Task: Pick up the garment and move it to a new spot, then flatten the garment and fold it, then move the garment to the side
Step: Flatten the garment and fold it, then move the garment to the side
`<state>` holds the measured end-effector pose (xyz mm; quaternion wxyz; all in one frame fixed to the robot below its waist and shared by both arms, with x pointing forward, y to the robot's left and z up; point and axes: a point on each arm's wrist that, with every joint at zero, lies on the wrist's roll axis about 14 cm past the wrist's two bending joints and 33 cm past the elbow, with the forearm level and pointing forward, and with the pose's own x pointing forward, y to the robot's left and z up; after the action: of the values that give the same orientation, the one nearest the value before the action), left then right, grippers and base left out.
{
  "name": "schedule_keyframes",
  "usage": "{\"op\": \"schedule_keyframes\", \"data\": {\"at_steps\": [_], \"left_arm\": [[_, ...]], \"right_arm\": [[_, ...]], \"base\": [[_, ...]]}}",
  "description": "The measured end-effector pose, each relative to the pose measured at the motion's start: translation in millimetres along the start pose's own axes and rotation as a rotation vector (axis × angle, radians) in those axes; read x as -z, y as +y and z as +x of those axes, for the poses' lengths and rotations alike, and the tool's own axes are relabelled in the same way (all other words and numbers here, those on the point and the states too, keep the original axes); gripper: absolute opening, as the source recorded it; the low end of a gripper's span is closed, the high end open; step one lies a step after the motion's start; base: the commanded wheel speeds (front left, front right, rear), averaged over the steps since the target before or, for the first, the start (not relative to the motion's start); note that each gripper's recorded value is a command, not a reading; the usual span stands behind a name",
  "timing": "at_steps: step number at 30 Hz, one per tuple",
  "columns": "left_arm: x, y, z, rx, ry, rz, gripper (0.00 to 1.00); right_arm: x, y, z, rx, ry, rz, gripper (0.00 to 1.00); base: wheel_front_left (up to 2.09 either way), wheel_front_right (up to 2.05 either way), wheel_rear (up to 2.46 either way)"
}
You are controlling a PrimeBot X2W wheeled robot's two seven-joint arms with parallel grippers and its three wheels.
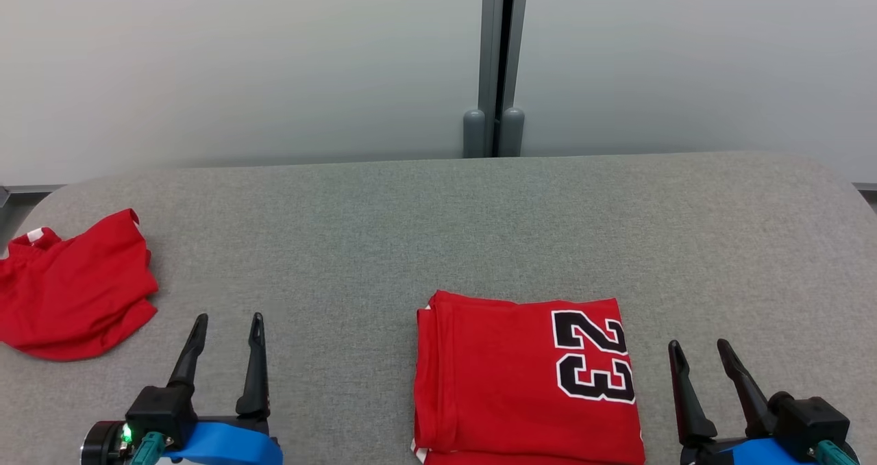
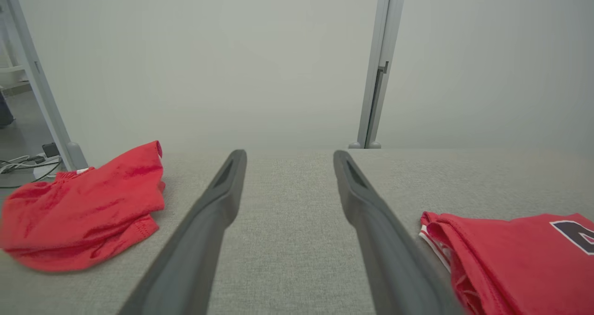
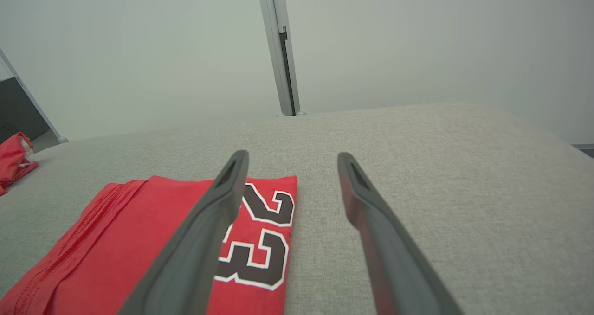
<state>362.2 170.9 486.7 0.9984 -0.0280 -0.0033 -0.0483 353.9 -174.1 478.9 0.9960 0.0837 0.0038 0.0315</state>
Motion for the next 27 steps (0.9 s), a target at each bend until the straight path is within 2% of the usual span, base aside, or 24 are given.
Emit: {"op": "schedule_keyframes", "data": {"at_steps": [11,27], "left_arm": [[-5,27,-12,-0.064,-0.015,0.0,1.0],[2,26,-17,-0.073,0.004,0.002,1.0]], "right_arm": [[-6,-4,-5,0.006,0.001,-0.03,1.0],[-4,-3,-9,0.003,0.04,-0.043,1.0]], "base": [[0.0,0.0,0.0],[0.0,0.0,0.0]]}}
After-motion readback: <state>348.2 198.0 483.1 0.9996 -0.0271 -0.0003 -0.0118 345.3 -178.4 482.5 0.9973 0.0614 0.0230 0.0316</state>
